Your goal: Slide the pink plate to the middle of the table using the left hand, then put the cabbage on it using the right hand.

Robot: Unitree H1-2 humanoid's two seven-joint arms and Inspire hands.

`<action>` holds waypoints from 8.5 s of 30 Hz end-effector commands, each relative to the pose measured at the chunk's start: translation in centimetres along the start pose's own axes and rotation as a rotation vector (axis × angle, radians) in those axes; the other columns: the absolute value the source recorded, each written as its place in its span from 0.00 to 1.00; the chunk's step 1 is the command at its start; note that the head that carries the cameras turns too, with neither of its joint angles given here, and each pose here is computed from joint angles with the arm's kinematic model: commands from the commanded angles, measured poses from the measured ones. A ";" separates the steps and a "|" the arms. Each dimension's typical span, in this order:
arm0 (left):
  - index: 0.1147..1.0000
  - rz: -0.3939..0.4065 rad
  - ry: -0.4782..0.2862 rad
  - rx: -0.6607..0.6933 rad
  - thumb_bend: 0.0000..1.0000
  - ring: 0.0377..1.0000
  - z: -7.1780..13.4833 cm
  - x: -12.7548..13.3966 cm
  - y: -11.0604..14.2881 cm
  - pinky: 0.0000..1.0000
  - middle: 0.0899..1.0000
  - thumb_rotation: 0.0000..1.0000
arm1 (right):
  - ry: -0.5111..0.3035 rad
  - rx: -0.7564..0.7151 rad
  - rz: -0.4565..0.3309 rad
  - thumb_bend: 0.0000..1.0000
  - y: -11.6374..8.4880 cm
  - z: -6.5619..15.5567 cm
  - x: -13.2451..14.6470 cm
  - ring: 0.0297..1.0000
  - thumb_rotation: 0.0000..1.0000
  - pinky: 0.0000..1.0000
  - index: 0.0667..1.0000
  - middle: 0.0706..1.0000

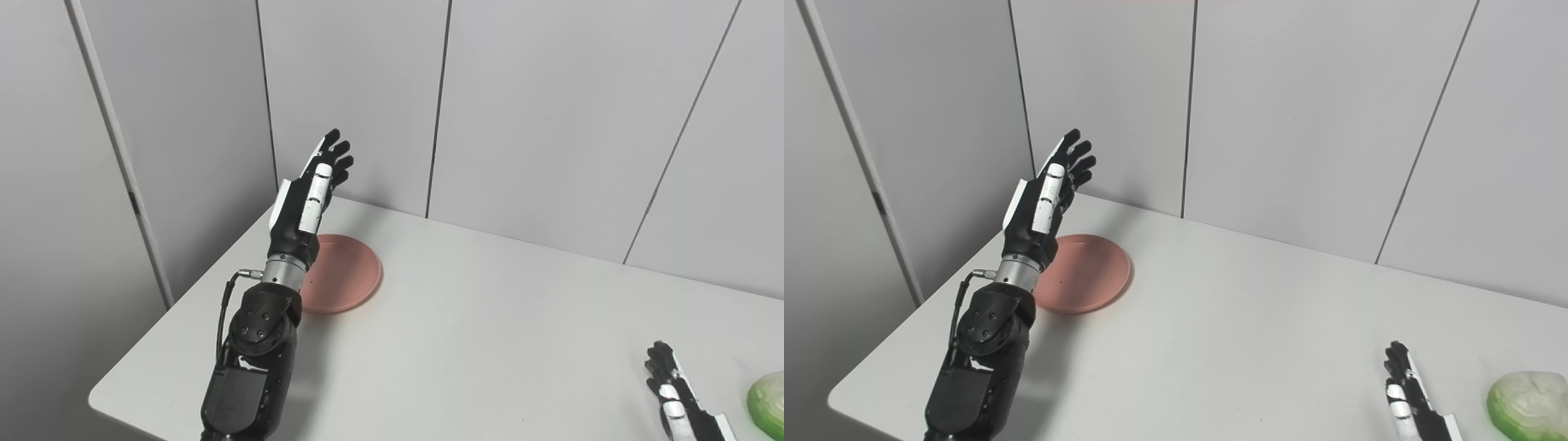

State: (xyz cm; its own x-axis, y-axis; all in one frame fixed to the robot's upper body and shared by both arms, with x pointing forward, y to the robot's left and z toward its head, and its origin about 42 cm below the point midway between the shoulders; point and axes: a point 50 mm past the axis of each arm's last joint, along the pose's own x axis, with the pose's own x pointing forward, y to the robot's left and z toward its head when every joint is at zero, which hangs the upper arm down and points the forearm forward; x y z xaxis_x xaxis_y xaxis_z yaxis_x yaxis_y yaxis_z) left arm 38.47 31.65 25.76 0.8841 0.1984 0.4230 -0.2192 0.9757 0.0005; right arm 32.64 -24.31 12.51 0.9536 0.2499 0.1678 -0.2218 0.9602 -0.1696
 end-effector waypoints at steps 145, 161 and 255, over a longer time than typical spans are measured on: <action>0.91 -0.498 0.577 -0.317 0.42 0.91 -11.2 -6.2 -10.5 0.91 0.92 1.00 | 0.039 -0.050 -0.012 0.30 4.5 1.4 -0.7 0.94 1.00 0.94 0.95 0.94; 0.94 -0.542 0.630 -0.339 0.41 0.93 -13.2 -8.3 -10.1 0.93 0.94 1.00 | 0.063 -0.081 -0.030 0.36 5.8 1.1 -0.1 0.93 1.00 0.94 0.94 0.93; 0.85 -0.522 0.689 -0.373 0.47 0.84 -19.1 -8.1 -4.9 0.82 0.86 0.96 | 0.104 -0.754 -0.580 1.00 -14.3 10.9 2.8 0.80 0.64 0.62 1.00 1.00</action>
State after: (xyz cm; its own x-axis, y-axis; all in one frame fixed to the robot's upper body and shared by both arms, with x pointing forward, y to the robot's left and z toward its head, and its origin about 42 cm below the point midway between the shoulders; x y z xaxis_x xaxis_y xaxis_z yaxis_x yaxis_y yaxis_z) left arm 43.74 24.80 9.85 0.9117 -0.4107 -0.0069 0.3944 0.8798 -0.2655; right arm 35.17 -36.03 23.19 0.9195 -0.3203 0.2279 0.3838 0.6061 -0.6967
